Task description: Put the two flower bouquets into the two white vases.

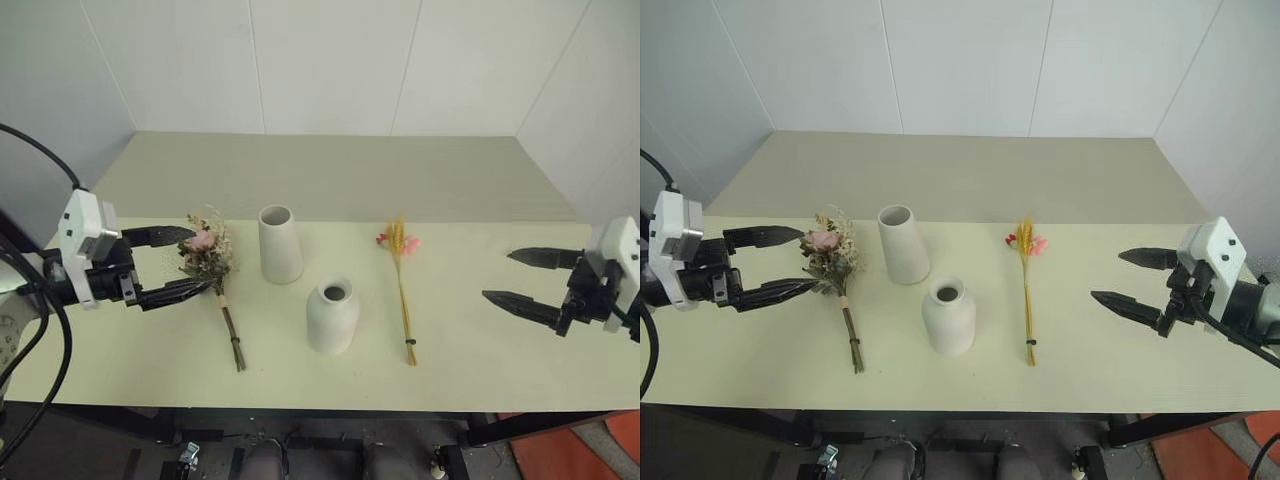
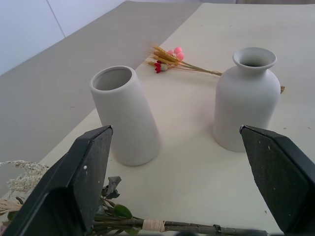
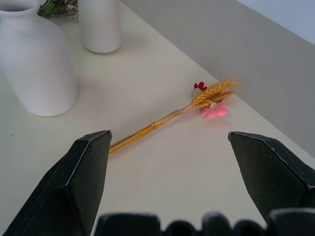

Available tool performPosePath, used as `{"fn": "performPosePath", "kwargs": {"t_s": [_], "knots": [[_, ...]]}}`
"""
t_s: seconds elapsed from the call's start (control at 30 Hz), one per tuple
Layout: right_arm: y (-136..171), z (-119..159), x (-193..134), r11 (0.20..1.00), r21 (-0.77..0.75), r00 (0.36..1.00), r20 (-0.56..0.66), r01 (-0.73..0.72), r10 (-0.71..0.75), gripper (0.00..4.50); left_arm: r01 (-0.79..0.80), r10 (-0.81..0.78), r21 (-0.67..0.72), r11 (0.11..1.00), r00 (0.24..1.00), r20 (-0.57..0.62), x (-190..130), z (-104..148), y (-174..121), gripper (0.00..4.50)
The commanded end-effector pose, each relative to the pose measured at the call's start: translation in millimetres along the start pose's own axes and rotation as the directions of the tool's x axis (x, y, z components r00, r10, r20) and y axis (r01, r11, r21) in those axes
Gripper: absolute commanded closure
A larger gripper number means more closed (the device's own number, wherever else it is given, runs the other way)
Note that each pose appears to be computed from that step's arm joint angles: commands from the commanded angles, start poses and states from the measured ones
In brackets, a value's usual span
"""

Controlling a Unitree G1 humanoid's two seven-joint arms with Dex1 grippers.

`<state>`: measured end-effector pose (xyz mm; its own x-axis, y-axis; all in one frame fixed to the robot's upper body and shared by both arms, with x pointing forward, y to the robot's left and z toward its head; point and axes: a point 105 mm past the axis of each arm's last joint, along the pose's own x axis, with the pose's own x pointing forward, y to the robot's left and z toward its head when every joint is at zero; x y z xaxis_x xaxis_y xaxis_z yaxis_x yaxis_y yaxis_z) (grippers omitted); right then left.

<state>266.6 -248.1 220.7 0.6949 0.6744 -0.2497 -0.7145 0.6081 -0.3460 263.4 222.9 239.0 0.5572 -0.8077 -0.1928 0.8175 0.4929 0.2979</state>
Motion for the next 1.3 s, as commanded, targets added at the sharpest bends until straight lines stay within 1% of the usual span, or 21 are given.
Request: {"fn": "performPosePath", "kwargs": {"t_s": [0.03,0.2,0.33,0.47,0.5,0.57,0.67,0.7,0.8,1.0,1.13,1.2,1.27,1.3], "knots": [[-1.1,13.7,-2.9,0.998,-0.059,1.000,0.023,-0.007,0.009,0.03,-0.013,0.012,0.044,0.999,1.000,0.029,-1.4,11.9,-2.5,0.00],[-4.0,7.6,-0.9,0.999,-0.053,1.000,0.009,0.004,-0.004,0.03,-0.020,0.019,0.041,0.999,1.000,0.023,-2.6,10.6,-4.3,0.00],[-3.1,7.9,-0.1,0.999,-0.050,1.000,0.010,-0.003,0.003,0.03,-0.021,0.021,0.036,0.999,1.000,0.021,-2.4,9.4,-6.4,0.00],[-4.9,8.9,0.9,0.999,-0.052,1.000,0.011,-0.002,0.003,0.03,-0.042,0.042,0.007,0.999,0.999,-0.026,-2.3,3.3,-6.7,0.00],[-5.5,9.3,1.0,0.999,-0.052,1.000,0.012,-0.002,0.003,0.03,-0.051,0.051,-0.011,0.999,0.998,-0.045,-2.5,1.4,-6.5,0.00],[-6.5,10.0,1.0,0.999,-0.053,1.000,0.013,-0.003,0.004,0.03,-0.084,0.071,-0.062,0.995,0.978,-0.194,-2.3,-11.8,-4.1,0.00],[-6.6,9.3,1.8,0.999,-0.051,1.000,0.016,-0.008,0.009,0.03,-0.157,0.107,-0.107,0.982,0.922,-0.371,-3.9,-28.8,0.0,0.00],[-6.5,8.7,2.1,0.999,-0.050,1.000,0.016,-0.009,0.010,0.03,-0.181,0.116,-0.122,0.976,0.904,-0.412,-4.3,-32.6,1.2,0.00],[-5.2,8.0,4.5,0.999,-0.047,1.000,0.020,-0.013,0.014,0.03,-0.191,0.107,-0.173,0.966,0.909,-0.403,-0.6,-28.6,0.9,0.00],[-1.9,10.3,8.3,0.999,-0.046,0.999,0.031,-0.028,0.029,0.03,-0.173,0.097,-0.184,0.968,0.927,-0.363,5.6,-23.4,-1.1,0.00],[-0.8,12.7,11.3,0.998,-0.051,0.998,0.036,-0.041,0.043,0.03,-0.187,0.104,-0.195,0.963,0.921,-0.375,4.4,-23.8,1.5,0.00],[-1.0,12.8,12.5,0.997,-0.055,0.998,0.037,-0.045,0.047,0.03,-0.235,0.110,-0.234,0.943,0.888,-0.447,2.8,-32.3,4.8,0.00],[0.6,14.6,14.5,0.996,-0.063,0.997,0.046,-0.064,0.067,0.03,-0.307,0.127,-0.251,0.918,0.827,-0.547,2.8,-46.5,9.4,0.00],[1.3,15.5,15.2,0.995,-0.065,0.996,0.050,-0.072,0.075,0.03,-0.329,0.132,-0.251,0.910,0.806,-0.577,3.4,-50.5,10.7,0.00]]}}
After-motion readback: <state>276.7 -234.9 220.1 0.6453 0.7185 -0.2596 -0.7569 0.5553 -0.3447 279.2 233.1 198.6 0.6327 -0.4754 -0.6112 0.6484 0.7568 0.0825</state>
